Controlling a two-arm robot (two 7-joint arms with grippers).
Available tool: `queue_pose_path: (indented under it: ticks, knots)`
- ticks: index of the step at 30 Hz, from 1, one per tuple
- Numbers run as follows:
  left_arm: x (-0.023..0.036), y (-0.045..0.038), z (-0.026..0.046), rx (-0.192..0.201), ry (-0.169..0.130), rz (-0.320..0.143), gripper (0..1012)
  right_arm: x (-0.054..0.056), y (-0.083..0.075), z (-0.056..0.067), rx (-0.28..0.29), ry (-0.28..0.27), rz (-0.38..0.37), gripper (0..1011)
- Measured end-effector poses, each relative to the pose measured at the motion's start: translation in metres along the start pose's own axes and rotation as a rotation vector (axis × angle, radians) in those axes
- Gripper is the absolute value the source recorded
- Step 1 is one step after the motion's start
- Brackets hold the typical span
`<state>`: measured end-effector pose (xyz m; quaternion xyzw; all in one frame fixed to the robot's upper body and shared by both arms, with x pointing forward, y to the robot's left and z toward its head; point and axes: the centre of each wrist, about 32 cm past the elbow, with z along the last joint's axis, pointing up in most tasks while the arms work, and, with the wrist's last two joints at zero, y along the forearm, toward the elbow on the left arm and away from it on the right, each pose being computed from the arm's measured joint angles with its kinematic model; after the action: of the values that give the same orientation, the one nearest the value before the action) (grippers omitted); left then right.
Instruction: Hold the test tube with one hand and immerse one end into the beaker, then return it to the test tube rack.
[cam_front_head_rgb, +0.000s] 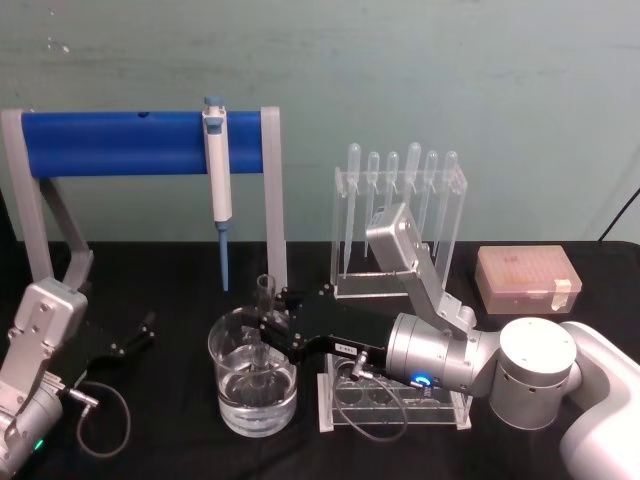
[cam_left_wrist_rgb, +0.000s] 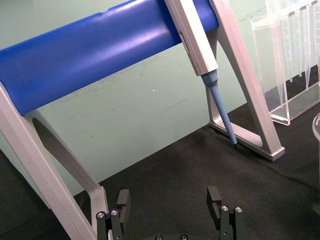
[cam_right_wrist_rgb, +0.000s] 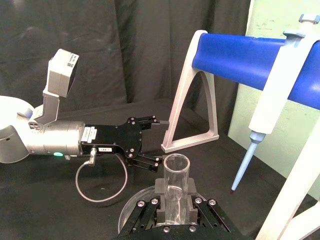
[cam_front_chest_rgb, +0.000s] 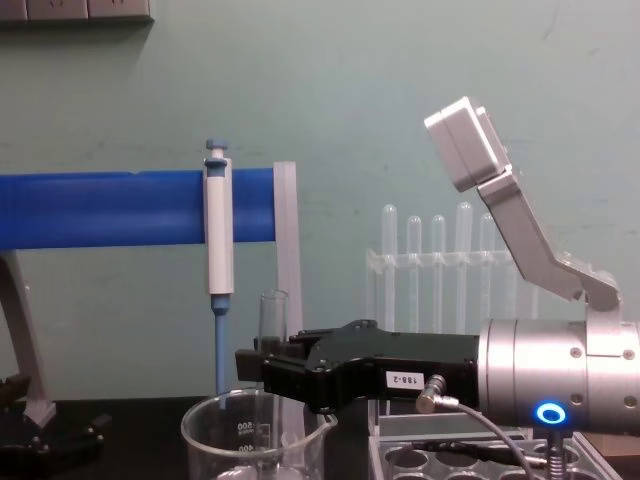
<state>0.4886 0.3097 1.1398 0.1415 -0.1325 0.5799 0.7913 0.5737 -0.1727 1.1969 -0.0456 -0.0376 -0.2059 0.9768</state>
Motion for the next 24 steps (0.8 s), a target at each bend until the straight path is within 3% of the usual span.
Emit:
queue_pose_path:
  ticks: [24]
  knots:
    - [0.0, 0.0, 0.0, 0.0, 0.0, 0.0, 1000, 0.0, 0.0, 0.0, 0.0, 0.0, 0.0, 229]
